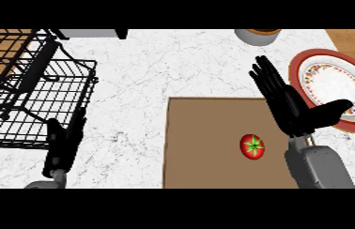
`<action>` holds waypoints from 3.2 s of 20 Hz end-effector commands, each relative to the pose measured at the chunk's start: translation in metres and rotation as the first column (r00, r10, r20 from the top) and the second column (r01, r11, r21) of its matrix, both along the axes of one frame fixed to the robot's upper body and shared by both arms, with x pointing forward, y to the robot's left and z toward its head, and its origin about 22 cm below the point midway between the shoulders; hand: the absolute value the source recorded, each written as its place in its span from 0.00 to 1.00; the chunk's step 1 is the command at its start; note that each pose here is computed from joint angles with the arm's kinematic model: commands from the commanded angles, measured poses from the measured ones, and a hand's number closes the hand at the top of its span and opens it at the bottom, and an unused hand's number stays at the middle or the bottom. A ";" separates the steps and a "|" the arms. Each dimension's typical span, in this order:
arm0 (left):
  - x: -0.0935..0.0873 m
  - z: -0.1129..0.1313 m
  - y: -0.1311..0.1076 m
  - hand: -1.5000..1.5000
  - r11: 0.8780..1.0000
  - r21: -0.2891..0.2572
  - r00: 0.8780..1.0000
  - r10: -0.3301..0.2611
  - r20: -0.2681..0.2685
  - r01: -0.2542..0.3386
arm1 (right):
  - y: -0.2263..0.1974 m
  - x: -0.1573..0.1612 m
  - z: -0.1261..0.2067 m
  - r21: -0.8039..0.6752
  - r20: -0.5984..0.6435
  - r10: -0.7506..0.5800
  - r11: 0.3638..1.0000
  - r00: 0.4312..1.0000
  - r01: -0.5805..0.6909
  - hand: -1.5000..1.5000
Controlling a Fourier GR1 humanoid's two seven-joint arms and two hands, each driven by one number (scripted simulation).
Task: Pick the tomato from the tray and place it in the plate
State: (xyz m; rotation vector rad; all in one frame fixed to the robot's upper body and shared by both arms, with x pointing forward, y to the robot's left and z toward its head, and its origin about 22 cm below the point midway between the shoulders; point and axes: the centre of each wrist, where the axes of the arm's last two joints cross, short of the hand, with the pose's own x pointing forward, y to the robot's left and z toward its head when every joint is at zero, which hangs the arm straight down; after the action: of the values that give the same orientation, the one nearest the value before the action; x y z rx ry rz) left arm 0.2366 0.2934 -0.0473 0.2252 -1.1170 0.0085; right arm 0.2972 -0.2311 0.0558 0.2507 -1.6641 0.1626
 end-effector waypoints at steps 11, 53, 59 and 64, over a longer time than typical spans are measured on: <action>-0.057 0.032 0.001 0.50 0.996 0.053 0.988 0.068 0.137 -0.076 | -0.065 -0.021 0.053 -0.728 0.321 -0.051 0.625 0.946 0.281 1.00; -0.117 0.077 -0.019 0.50 0.992 0.035 0.991 0.117 0.059 -0.120 | -0.029 -0.039 -0.007 -0.887 -0.231 0.198 0.359 0.953 -0.290 0.00; -0.114 0.075 -0.018 0.50 0.990 0.039 0.990 0.135 0.051 -0.137 | -0.018 -0.035 -0.009 -0.883 -0.251 0.212 0.351 0.945 -0.313 0.00; -0.115 0.077 -0.019 0.50 0.989 0.047 0.989 0.139 0.049 -0.141 | -0.008 -0.037 -0.015 -0.870 -0.276 0.208 0.361 0.938 -0.336 0.00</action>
State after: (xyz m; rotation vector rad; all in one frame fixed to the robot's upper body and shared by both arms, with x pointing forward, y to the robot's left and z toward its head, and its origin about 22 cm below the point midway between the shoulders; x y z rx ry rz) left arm 0.0428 0.2904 -0.0172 0.4174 -0.6182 0.2877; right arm 0.2603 -0.2416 0.0441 -0.3328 -1.1793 1.2844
